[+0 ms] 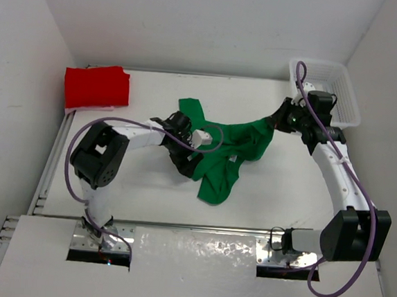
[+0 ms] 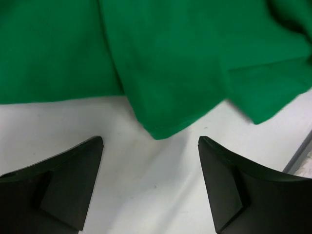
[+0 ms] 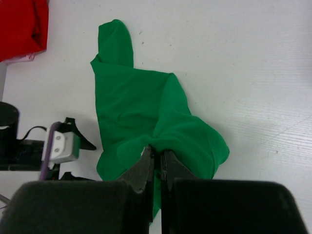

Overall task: Fold and stack the t-shirts
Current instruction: Flatten out the tshirt

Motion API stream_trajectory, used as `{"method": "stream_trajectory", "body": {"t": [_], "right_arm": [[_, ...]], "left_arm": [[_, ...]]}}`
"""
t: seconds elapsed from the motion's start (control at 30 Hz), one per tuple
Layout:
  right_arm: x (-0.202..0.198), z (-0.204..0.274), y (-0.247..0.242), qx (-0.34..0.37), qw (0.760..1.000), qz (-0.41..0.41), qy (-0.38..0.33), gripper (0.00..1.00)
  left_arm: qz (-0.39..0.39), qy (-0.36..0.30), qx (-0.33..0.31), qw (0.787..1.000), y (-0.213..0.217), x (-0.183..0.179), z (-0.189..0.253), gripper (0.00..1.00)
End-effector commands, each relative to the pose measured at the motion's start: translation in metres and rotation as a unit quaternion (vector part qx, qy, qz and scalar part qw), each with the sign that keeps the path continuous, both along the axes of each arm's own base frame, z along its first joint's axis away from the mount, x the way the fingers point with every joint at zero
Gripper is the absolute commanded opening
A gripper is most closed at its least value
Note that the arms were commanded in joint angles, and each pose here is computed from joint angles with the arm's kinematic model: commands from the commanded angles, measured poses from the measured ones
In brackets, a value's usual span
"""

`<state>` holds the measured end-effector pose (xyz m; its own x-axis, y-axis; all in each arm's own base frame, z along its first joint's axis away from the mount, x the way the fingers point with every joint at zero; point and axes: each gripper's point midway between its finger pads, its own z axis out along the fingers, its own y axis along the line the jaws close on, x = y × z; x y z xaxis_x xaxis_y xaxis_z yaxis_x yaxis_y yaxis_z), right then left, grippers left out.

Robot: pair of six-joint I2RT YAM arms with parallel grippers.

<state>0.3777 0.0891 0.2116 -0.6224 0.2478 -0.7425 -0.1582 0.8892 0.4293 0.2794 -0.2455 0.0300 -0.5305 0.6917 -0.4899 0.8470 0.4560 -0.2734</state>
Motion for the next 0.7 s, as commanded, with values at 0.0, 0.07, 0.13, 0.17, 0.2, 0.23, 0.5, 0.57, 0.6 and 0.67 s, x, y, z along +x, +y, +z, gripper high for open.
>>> {"method": "stream_trajectory", "body": {"t": [0.0, 0.07, 0.13, 0.17, 0.2, 0.23, 0.5, 0.57, 0.6, 0.67], "right_arm": [[0.003, 0.014, -0.002, -0.008, 0.999, 0.001, -0.034, 0.00], [0.002, 0.013, -0.003, -0.009, 0.999, 0.000, -0.034, 0.00], [0.002, 0.013, -0.002, -0.009, 0.999, 0.000, -0.035, 0.00], [0.002, 0.013, -0.002, -0.009, 0.999, 0.000, -0.035, 0.00], [0.002, 0.012, -0.002, -0.010, 0.999, 0.001, -0.034, 0.00], [0.002, 0.012, -0.003, -0.011, 0.999, 0.000, -0.034, 0.00], [0.004, 0.012, -0.005, -0.016, 0.999, -0.003, -0.036, 0.00], [0.006, 0.013, -0.004, -0.013, 0.999, -0.004, -0.037, 0.00], [0.006, 0.014, -0.004, -0.012, 0.999, -0.004, -0.038, 0.00], [0.007, 0.016, -0.004, -0.013, 0.999, -0.005, -0.039, 0.00]], "left_arm": [[0.023, -0.026, -0.038, 0.999, -0.013, 0.026, 0.012, 0.78], [0.030, -0.018, -0.030, 0.999, -0.013, 0.028, 0.002, 0.77], [0.034, -0.022, -0.020, 0.999, -0.011, 0.031, -0.007, 0.77], [0.035, -0.015, -0.017, 0.999, -0.010, 0.030, -0.013, 0.77], [0.028, -0.001, -0.028, 0.999, -0.014, 0.025, -0.013, 0.76], [0.023, 0.011, -0.034, 0.999, -0.017, 0.020, -0.014, 0.75], [-0.028, 0.053, -0.068, 0.996, -0.031, -0.023, -0.009, 0.59], [-0.027, 0.058, -0.059, 0.996, -0.031, -0.025, -0.014, 0.50], [-0.028, 0.062, -0.057, 0.996, -0.030, -0.026, -0.016, 0.47], [-0.022, 0.064, -0.049, 0.996, -0.028, -0.026, -0.020, 0.20]]}}
